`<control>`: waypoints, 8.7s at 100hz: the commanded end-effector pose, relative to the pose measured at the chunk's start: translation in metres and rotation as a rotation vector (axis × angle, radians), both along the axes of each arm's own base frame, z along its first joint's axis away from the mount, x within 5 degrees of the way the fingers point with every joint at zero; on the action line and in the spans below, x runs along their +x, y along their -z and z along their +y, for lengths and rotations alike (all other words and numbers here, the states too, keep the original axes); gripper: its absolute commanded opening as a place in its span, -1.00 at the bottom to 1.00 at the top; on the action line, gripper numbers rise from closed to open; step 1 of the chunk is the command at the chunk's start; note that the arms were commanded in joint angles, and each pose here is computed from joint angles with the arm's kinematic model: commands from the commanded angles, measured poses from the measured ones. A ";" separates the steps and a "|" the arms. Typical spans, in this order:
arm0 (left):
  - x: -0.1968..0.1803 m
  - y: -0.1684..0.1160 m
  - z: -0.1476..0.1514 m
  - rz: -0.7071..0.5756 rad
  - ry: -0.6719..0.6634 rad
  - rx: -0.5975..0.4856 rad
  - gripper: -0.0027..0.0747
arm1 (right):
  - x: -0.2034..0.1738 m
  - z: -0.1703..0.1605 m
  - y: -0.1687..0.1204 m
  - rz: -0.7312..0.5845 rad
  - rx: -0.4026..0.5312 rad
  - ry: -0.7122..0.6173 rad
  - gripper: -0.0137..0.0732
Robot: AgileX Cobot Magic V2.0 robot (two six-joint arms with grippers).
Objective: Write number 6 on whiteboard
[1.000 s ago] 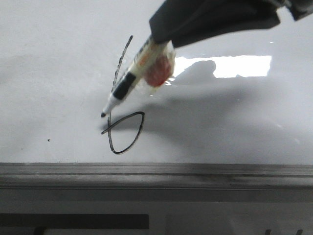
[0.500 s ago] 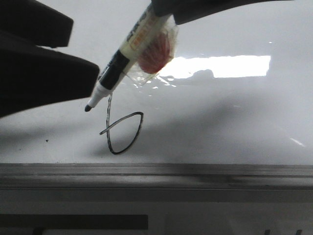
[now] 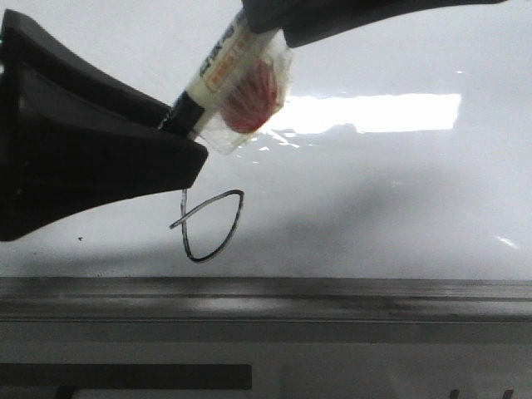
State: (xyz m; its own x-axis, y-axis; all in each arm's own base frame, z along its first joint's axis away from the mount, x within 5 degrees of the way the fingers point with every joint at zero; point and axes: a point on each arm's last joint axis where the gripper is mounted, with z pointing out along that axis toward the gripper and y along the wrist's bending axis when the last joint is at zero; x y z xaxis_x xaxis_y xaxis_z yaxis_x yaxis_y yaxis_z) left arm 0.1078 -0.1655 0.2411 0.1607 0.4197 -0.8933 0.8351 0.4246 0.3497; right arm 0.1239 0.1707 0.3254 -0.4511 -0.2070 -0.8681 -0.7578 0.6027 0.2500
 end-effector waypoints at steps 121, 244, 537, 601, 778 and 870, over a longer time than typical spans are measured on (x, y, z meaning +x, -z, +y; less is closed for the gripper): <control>0.031 0.002 0.033 0.743 -0.619 -0.494 -0.98 | 0.007 0.000 -0.025 -0.134 0.137 0.059 0.30; 0.021 -0.018 0.043 0.681 -0.549 -0.562 0.02 | 0.007 0.000 -0.024 -0.128 0.131 0.055 0.17; -0.053 0.018 0.163 -0.145 -0.958 -0.491 -0.98 | -0.088 -0.127 0.057 -0.500 0.417 0.115 -0.83; -0.054 0.069 0.163 0.158 -1.036 -0.431 -0.98 | -0.088 -0.127 0.057 -0.501 0.419 0.115 -0.83; -0.054 0.069 0.163 0.158 -1.036 -0.431 -0.98 | -0.061 -0.177 0.108 -0.528 0.074 1.071 -0.83; -0.054 0.069 0.163 0.158 -1.036 -0.431 -0.98 | -0.071 -0.182 0.152 -0.330 -0.176 1.085 -0.83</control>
State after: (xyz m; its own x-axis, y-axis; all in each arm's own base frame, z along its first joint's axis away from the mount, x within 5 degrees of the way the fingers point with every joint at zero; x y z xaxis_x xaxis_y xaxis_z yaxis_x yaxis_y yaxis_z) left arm 0.0534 -0.0032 0.1821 -0.2434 -0.0496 -0.9686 0.0389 0.9974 -0.0609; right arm 0.0529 -0.0104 0.1802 -0.2238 0.0547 -0.9731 0.1697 0.9854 0.0164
